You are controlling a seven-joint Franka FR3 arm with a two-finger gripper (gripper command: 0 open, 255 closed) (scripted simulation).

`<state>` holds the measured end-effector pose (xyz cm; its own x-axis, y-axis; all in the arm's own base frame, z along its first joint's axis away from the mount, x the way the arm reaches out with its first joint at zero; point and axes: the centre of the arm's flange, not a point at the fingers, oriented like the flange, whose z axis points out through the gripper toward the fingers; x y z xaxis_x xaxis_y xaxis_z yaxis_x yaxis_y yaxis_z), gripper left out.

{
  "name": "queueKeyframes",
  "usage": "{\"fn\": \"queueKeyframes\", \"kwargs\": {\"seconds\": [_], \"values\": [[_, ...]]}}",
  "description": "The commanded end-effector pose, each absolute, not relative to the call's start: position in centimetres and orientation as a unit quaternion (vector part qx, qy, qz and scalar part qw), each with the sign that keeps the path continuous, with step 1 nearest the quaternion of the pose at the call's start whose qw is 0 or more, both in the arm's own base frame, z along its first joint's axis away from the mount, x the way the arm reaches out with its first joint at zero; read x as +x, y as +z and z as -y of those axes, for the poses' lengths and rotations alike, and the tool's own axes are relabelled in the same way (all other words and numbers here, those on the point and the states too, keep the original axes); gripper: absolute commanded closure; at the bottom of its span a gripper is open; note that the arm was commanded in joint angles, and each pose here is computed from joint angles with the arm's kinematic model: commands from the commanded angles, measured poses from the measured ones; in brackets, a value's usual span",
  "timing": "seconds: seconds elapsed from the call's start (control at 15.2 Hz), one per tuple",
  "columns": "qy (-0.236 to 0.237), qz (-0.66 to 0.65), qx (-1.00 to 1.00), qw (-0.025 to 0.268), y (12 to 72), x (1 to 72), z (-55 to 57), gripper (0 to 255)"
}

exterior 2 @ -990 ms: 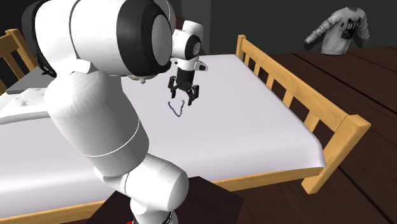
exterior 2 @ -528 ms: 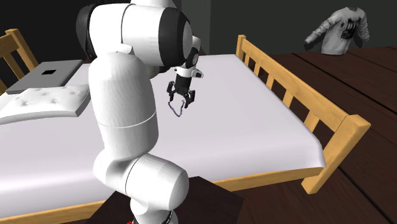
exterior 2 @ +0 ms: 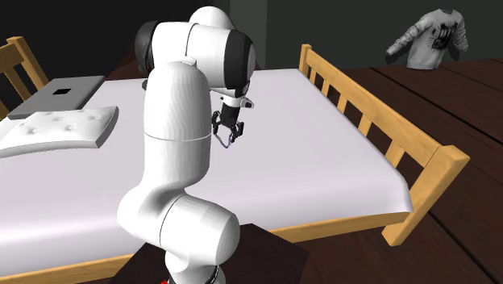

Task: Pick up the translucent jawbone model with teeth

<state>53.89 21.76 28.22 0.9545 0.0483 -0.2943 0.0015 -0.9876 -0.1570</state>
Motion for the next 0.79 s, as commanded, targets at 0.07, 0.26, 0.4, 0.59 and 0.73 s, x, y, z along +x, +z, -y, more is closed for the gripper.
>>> {"fn": "queueKeyframes", "kwargs": {"seconds": [0.07,0.26,0.4,0.59,0.73], "values": [[0.15,0.013,-0.985,0.078,26.5,53.9,-21.8,0],[0.15,0.013,-0.985,0.078,25.1,53.9,-21.8,0],[0.15,0.013,-0.985,0.078,25.1,53.9,-21.8,255],[0.15,0.013,-0.985,0.078,25.2,54.0,-21.7,255],[0.15,0.013,-0.985,0.078,25.2,53.9,-21.7,255]]}}
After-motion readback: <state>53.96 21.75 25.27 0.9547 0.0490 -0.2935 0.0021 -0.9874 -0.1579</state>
